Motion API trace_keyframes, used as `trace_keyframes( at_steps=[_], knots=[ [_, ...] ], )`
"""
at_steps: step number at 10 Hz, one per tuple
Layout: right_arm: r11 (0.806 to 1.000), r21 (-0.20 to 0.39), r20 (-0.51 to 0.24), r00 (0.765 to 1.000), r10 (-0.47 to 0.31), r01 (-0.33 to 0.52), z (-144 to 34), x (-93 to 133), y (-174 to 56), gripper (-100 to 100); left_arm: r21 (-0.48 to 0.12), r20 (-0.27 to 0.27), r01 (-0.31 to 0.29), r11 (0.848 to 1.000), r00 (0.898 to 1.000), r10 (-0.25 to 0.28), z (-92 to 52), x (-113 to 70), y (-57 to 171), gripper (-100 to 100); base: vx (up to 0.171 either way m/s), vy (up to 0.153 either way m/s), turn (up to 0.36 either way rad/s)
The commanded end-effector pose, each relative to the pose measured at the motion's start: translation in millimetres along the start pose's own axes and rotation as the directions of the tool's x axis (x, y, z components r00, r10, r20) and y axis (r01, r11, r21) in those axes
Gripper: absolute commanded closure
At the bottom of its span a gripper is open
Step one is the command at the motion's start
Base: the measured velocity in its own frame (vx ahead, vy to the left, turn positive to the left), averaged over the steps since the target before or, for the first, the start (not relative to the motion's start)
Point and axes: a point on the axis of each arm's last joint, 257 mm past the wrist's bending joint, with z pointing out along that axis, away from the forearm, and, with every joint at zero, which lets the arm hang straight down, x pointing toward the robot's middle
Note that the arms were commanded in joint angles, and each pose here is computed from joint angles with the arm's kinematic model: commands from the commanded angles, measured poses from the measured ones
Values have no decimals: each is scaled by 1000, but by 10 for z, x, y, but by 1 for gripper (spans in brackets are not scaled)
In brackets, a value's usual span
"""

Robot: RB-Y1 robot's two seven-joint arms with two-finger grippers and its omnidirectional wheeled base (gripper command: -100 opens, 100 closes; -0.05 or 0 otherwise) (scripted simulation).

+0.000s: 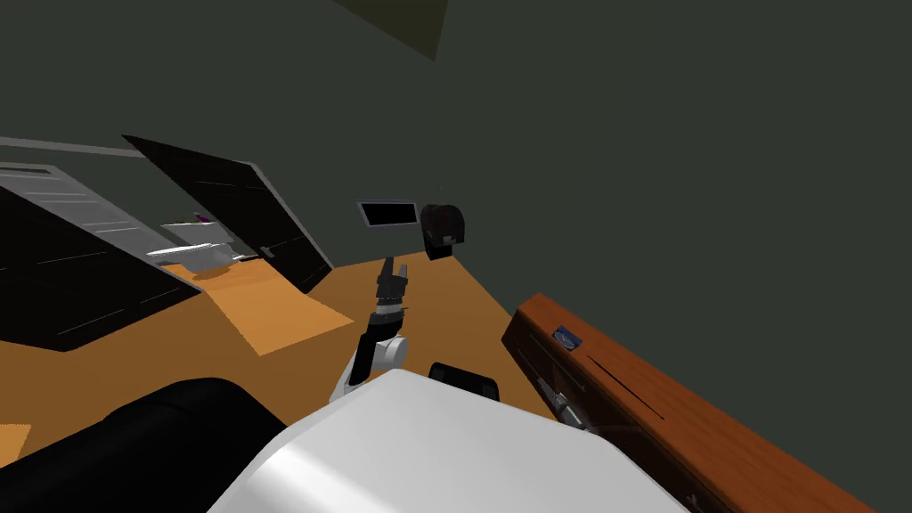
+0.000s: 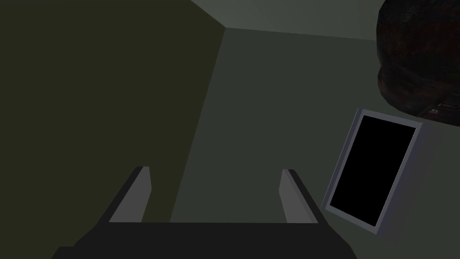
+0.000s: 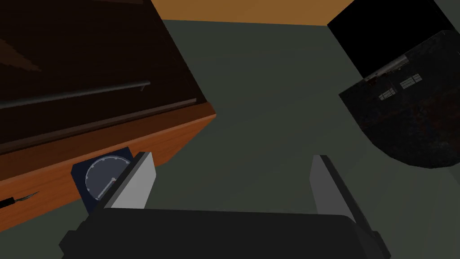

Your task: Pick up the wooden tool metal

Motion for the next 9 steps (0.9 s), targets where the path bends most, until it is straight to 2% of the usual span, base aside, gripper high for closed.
trace_keyframes(
  at_steps=[1,2,3,4,5,6,7,8,9],
  knots=[
    [999,32,-43,998,-34,35,-72,217,-162,-100,0,0,0,1000,1000,0,0,0,0,0,97,-22,149],
    [998,48,-54,998,-28,31,-101,272,-241,-100,0,0,0,1000,1000,0,0,-1,0,0,36,-15,-27],
    [994,77,-109,991,-74,82,-222,436,-416,-100,0,0,0,1000,1000,0,0,-1,0,0,73,-21,311],
    [991,103,-134,988,-74,88,-285,540,-545,-100,0,0,0,1000,1000,0,0,0,0,0,85,-40,150],
    [982,143,-196,976,-98,127,-466,736,-783,-100,0,0,0,1000,1000,0,0,-1,0,0,100,-30,242],
    [978,149,-216,970,-112,146,-501,795,-834,-100,0,0,0,1000,1000,0,0,0,0,0,88,-47,144],
    [966,185,-275,953,-125,181,-705,976,-1062,-100,0,0,0,1000,1000,0,0,-1,0,0,113,-55,279],
    [961,186,-298,944,-142,204,-744,1034,-1105,-100,0,0,0,1000,1000,0,0,0,0,0,94,-64,139],
    [947,211,-358,920,-158,244,-955,1197,-1303,-100,0,0,0,1000,1000,0,0,-1,0,0,97,-87,288]
  ],
)
